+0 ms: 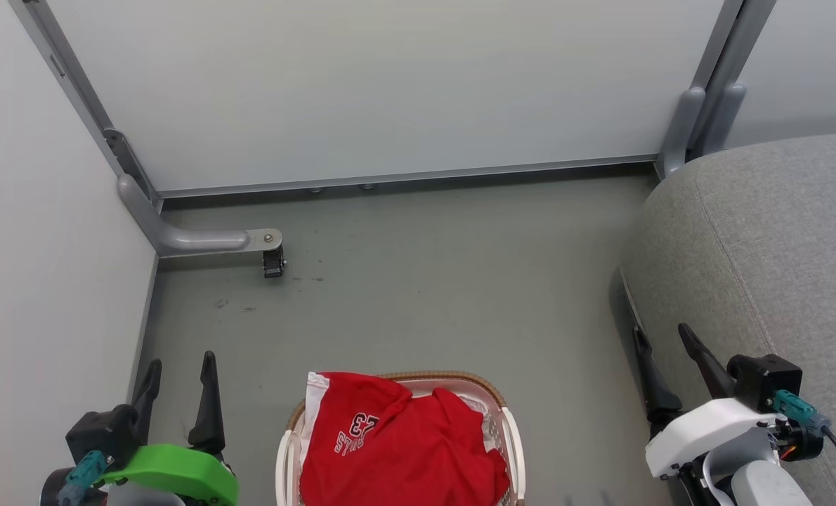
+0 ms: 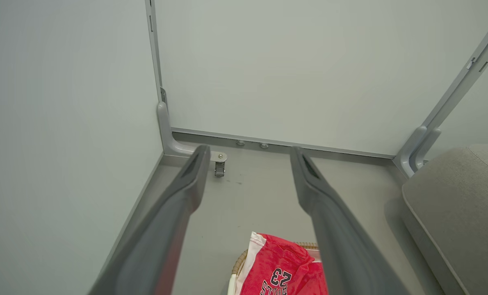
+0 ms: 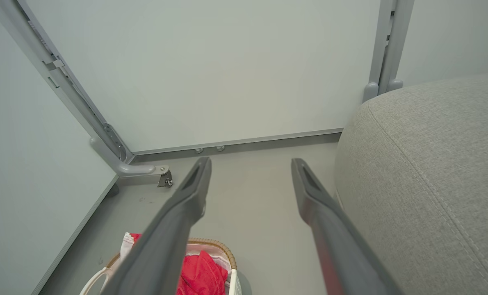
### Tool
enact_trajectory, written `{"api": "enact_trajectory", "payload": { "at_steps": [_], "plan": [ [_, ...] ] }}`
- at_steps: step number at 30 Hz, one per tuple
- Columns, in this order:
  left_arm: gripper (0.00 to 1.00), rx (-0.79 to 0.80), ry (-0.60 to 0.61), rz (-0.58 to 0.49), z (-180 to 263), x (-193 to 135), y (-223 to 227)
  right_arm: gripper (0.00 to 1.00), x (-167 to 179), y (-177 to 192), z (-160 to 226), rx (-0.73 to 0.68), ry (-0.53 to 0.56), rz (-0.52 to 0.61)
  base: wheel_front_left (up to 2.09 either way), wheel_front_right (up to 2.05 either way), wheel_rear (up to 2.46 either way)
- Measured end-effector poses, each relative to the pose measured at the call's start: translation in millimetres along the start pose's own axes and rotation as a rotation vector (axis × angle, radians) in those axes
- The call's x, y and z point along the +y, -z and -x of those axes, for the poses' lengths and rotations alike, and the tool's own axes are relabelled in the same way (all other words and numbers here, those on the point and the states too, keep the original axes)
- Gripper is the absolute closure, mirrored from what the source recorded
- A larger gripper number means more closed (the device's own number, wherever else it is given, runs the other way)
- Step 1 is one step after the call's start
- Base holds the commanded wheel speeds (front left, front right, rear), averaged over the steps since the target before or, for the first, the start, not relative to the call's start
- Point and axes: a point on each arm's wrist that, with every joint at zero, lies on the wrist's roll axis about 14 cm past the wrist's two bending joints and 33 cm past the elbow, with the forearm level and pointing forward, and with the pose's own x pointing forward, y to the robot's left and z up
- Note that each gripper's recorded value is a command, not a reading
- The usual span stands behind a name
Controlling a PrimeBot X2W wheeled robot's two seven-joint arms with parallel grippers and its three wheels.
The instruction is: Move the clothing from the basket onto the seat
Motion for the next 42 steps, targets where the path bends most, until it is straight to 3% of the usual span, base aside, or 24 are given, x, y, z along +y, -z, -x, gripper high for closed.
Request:
{"api": "enact_trajectory", "payload": {
  "at_steps": [25, 42],
  "plan": [
    [0.00, 0.069, 0.067, -0.148, 2.1, -16.3, 29.8, 0.00, 4.2, 21.2, -0.9, 0.046, -0.039, 0.187, 0.00, 0.00, 0.00],
    [0.00, 0.204, 0.232, -0.136, -55.6, -56.6, 83.9, 0.00, -2.2, 30.4, -51.9, 0.041, -0.054, 0.273, 0.00, 0.00, 0.00]
  ]
}}
